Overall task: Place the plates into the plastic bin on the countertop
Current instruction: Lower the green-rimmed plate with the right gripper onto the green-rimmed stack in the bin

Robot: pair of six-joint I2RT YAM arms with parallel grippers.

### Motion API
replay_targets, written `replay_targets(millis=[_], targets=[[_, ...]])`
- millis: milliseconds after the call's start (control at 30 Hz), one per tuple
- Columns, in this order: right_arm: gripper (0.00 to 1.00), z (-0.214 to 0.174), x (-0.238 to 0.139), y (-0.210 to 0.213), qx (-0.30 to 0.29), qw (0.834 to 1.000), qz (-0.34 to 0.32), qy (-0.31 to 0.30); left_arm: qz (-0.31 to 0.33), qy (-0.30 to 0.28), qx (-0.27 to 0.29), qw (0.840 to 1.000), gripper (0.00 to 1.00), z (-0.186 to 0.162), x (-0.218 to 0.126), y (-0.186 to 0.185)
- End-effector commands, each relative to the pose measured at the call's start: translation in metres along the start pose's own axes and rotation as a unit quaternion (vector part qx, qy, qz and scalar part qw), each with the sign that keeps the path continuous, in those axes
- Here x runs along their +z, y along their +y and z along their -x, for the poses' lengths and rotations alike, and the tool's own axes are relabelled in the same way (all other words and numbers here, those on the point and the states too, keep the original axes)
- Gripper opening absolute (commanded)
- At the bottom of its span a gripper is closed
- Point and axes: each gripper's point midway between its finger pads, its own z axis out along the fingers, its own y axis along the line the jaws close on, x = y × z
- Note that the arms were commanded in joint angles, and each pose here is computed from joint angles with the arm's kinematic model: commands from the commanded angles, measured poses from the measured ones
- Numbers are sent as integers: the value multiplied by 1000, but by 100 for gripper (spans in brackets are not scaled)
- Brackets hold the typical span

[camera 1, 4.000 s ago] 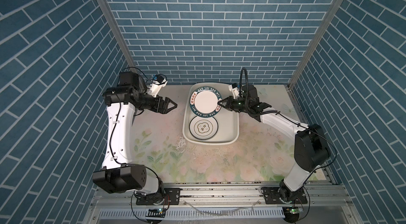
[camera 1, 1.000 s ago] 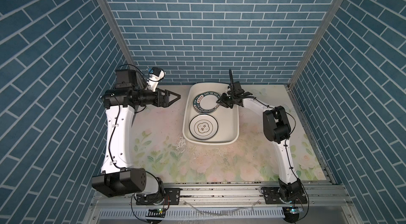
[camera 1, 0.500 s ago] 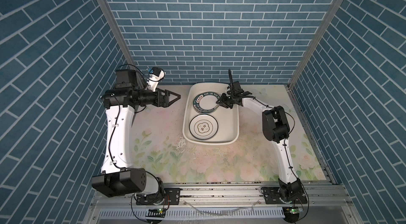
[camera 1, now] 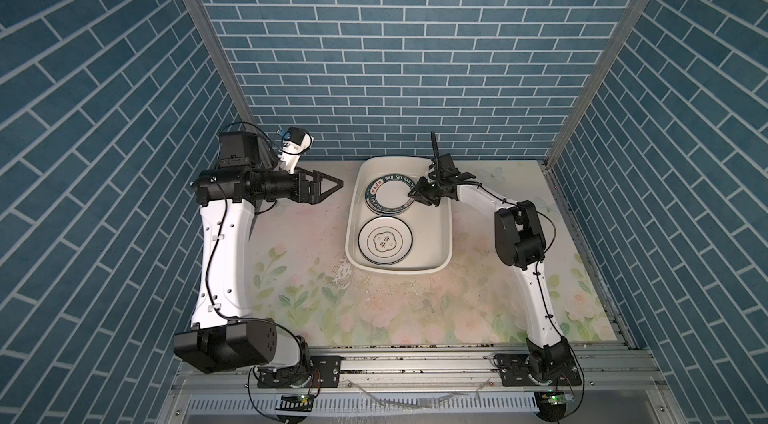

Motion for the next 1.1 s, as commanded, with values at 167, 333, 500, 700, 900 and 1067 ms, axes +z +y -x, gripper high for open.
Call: replay_targets(millis=[167,333,500,700,900,1067], targets=[[30,-3,2,2,2,1000,-1,12,-4,-4,9,1000,100,-1,-4,-7],[30,-2,-1,5,-1,1000,1,10,-2,-5,11,1000,100,0,-4,-7],[30,-2,-5,7,-3,1000,-1,9,-1,-6,11,1000,99,-1,-5,-7],[30,-1,-9,8,-8,1000,-3,6,0,-6,12,1000,99,0,-5,-7],[30,8,-23,23,-31,999,3,-13,18,3,11,1000,100,-4,-3,2],[31,25,-48,51,-71,996,16,-46,62,25,7,998,100,-16,-1,21]])
